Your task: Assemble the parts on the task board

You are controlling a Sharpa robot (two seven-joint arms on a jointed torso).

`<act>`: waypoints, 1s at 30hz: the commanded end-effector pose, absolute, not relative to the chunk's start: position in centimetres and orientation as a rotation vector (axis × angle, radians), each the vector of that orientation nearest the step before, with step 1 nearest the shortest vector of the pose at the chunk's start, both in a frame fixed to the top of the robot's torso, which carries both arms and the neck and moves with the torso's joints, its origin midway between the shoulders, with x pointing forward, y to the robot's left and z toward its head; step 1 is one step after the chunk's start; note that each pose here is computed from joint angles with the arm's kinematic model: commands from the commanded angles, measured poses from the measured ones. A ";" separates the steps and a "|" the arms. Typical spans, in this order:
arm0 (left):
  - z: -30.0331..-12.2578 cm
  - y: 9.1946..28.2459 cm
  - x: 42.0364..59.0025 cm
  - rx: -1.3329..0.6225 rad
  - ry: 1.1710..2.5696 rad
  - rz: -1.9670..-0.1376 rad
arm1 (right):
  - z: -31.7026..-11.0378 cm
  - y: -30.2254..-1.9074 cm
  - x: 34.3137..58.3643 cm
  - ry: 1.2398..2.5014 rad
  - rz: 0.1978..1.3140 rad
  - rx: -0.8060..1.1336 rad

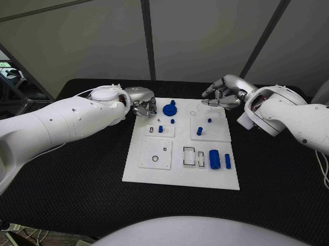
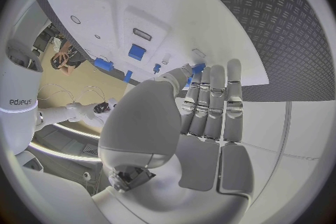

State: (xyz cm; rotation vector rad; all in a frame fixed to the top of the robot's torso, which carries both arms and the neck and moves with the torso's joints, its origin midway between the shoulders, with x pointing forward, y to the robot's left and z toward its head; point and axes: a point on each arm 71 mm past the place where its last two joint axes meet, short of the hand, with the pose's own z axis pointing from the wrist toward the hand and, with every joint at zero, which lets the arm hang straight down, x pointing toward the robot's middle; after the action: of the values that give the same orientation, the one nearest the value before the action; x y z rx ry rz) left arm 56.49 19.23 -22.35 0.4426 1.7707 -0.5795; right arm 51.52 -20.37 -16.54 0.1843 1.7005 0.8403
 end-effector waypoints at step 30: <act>-22.6 19.7 56.4 0.420 1.821 -0.588 | -16.4 -20.3 51.5 1.698 0.850 0.180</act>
State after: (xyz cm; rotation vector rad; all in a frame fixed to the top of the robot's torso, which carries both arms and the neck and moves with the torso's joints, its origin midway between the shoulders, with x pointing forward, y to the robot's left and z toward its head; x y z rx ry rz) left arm 56.41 19.77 -22.62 0.4265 1.8096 -0.5801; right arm 51.56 -20.42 -16.56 0.1858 1.7007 0.8397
